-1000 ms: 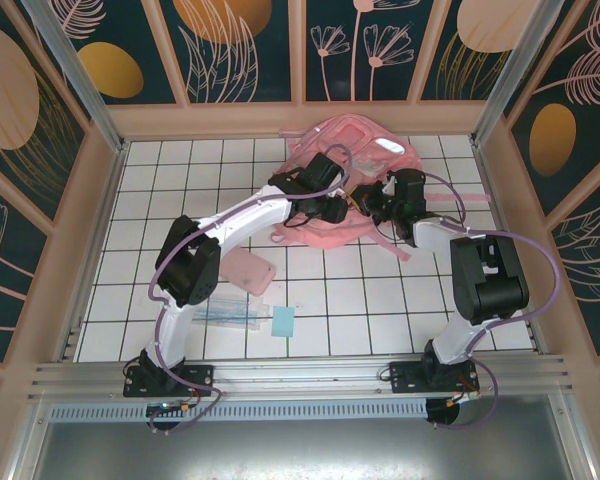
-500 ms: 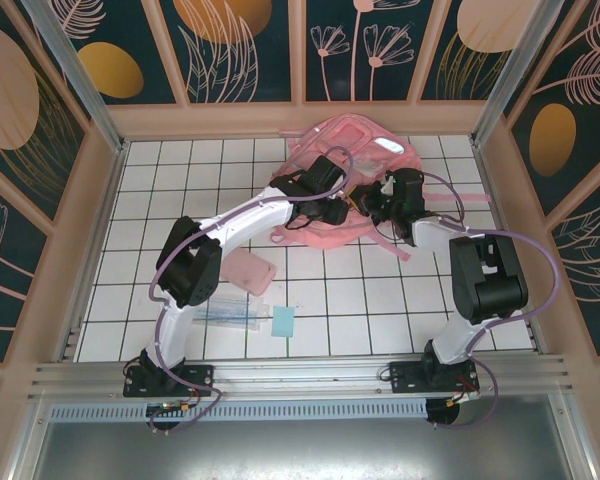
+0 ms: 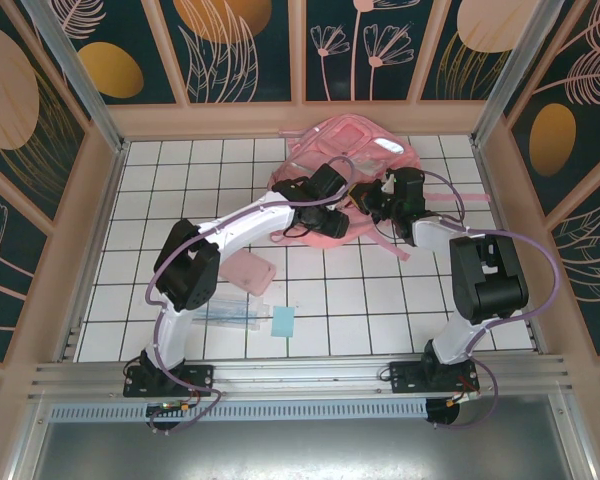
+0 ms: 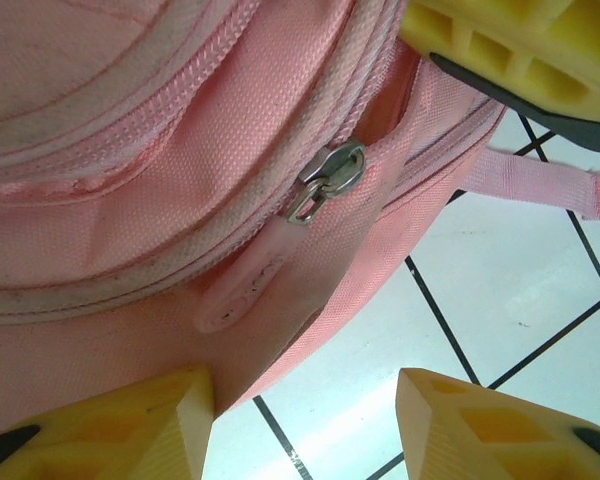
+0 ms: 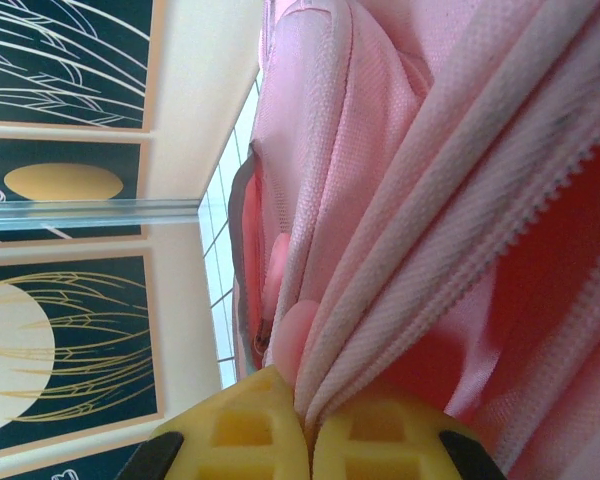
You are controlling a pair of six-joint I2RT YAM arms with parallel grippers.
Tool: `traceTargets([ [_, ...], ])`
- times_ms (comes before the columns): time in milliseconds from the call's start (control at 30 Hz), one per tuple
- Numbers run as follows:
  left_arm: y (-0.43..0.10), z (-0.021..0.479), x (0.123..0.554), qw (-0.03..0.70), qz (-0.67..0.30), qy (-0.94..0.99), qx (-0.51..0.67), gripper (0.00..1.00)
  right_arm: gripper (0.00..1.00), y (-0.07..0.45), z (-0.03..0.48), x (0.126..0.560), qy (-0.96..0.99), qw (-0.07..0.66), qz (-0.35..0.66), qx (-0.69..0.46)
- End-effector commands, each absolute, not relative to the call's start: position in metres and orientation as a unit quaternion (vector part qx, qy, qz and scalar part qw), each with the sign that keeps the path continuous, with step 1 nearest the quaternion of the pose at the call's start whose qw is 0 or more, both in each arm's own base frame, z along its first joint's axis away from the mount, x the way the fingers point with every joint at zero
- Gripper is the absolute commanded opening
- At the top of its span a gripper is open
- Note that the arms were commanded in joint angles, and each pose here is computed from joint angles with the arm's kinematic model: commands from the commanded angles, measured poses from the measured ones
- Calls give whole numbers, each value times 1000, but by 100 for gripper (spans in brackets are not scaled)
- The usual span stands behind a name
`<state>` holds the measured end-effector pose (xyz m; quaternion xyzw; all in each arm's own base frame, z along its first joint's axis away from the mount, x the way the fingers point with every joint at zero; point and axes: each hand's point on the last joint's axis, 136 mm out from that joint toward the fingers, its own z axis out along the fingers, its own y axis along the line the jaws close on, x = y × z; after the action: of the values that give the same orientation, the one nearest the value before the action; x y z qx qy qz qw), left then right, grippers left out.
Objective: Pack books, pencil case, and school supplies into a backpack
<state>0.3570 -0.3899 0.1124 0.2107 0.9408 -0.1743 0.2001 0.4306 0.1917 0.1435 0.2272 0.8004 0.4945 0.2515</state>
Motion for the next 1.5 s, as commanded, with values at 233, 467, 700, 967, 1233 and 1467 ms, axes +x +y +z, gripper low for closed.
traceTargets([
  [233, -388, 131, 390, 251, -153, 935, 197, 53, 0, 195, 209, 445, 762, 333, 528, 172],
  [467, -403, 115, 388, 224, -178, 935, 209, 50, 0, 196, 212, 444, 759, 333, 534, 169],
  [700, -397, 98, 374, 194, -180, 942, 207, 44, 0, 195, 213, 445, 759, 336, 531, 169],
  [967, -383, 101, 357, 179, -183, 948, 190, 43, 0, 194, 211, 448, 758, 336, 532, 173],
  [1233, -386, 93, 359, 179, -188, 948, 185, 45, 0, 196, 216, 447, 755, 338, 535, 169],
  [1467, -398, 104, 389, 228, -181, 940, 180, 47, 0, 199, 218, 445, 754, 337, 538, 165],
])
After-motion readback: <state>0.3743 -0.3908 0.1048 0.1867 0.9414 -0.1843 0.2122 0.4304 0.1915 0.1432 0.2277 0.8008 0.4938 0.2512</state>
